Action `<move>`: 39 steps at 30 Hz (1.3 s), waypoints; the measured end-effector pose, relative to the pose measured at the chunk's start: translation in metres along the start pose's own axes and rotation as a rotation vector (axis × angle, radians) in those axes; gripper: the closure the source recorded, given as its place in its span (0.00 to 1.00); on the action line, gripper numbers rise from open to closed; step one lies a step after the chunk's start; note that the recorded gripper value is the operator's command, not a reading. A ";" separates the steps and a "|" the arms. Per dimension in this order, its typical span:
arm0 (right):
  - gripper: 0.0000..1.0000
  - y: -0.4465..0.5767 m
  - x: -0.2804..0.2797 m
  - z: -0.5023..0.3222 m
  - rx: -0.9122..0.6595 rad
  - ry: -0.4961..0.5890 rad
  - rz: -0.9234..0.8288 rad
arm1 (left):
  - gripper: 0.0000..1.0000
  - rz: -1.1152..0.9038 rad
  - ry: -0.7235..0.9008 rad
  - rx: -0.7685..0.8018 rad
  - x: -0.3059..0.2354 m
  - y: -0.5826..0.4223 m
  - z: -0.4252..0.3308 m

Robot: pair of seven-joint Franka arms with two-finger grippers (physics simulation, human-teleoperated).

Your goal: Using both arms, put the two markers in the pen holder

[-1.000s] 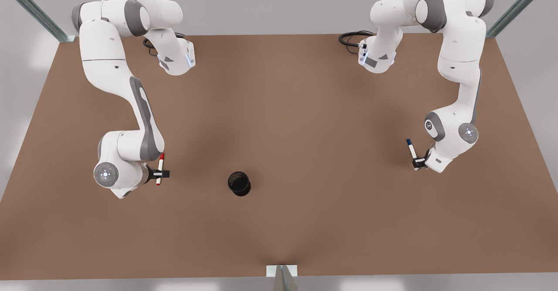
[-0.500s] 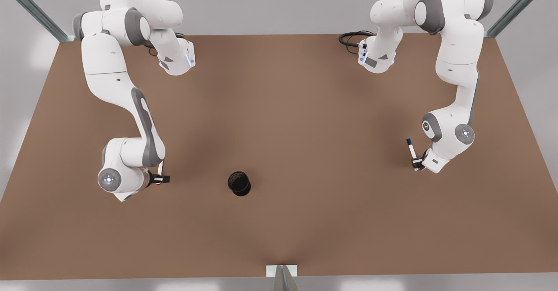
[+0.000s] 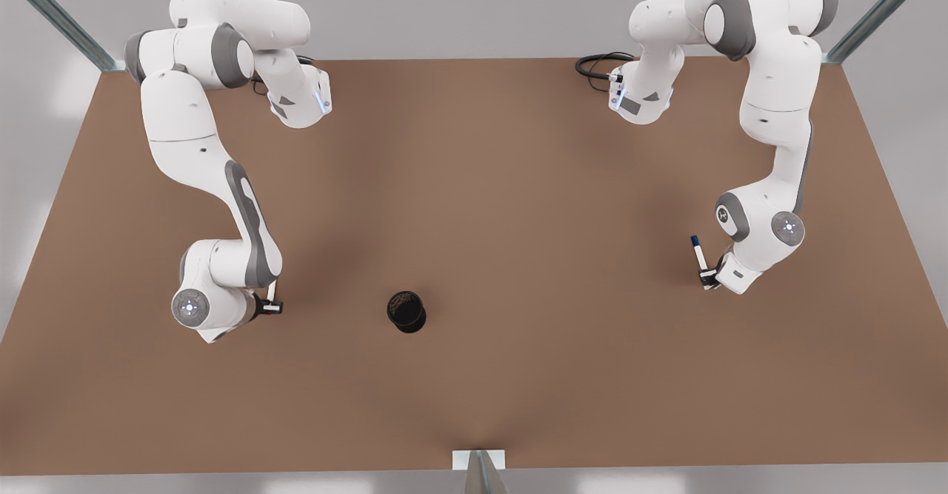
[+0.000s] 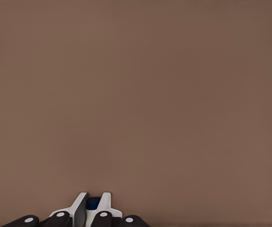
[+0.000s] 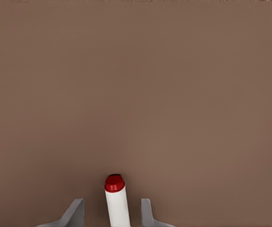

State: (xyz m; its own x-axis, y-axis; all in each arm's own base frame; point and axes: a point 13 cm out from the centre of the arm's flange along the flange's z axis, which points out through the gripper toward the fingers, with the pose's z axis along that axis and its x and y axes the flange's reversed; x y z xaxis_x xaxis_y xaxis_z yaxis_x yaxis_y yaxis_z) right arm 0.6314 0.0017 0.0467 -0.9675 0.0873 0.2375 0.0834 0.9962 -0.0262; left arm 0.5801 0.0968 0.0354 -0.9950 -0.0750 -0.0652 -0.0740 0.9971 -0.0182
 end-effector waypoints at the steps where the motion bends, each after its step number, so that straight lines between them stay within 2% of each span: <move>1: 0.53 0.000 0.000 0.001 0.000 0.000 0.000 | 0.79 0.000 -0.002 0.000 -0.001 -0.001 -0.001; 6: 0.55 0.000 -0.001 0.004 -0.002 -0.002 0.002 | 0.79 0.014 -0.042 0.003 -0.023 -0.017 -0.029; 12: 0.66 -0.001 -0.002 0.007 -0.002 -0.001 0.004 | 0.79 0.093 -0.086 -0.026 -0.089 -0.042 -0.104; 14: 0.70 -0.002 -0.002 0.008 -0.004 -0.001 0.007 | 0.79 0.105 -0.067 -0.043 -0.094 -0.043 -0.117; 18: 0.73 -0.002 -0.002 0.009 -0.006 -0.001 0.006 | 0.79 0.138 -0.031 -0.065 -0.099 -0.067 -0.140; 22: 0.75 0.005 -0.005 -0.004 -0.012 -0.020 -0.005 | 0.79 0.224 -0.066 -0.028 -0.121 -0.187 -0.196; 25: 0.76 0.012 -0.012 -0.045 -0.023 -0.076 -0.016 | 0.79 0.227 -0.093 0.078 -0.116 -0.293 -0.255; 29: 0.75 0.025 -0.025 -0.143 -0.044 -0.221 -0.042 | 0.79 0.222 -0.084 0.239 -0.087 -0.408 -0.307; 34: 0.75 0.060 -0.025 -0.204 -0.077 -0.310 -0.100 | 0.79 0.232 -0.104 0.345 -0.039 -0.553 -0.265; 39: 0.75 0.089 -0.033 -0.250 -0.107 -0.388 -0.146 | 0.79 0.089 -0.371 0.500 -0.092 -0.627 -0.232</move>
State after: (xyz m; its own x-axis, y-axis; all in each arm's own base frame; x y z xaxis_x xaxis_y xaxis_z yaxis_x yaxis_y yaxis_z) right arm 0.7305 0.0890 0.2791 -0.9875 -0.0431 -0.1519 -0.0567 0.9947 0.0863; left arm 0.7027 -0.5181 0.2846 -0.9000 -0.0811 -0.4282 0.1375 0.8794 -0.4557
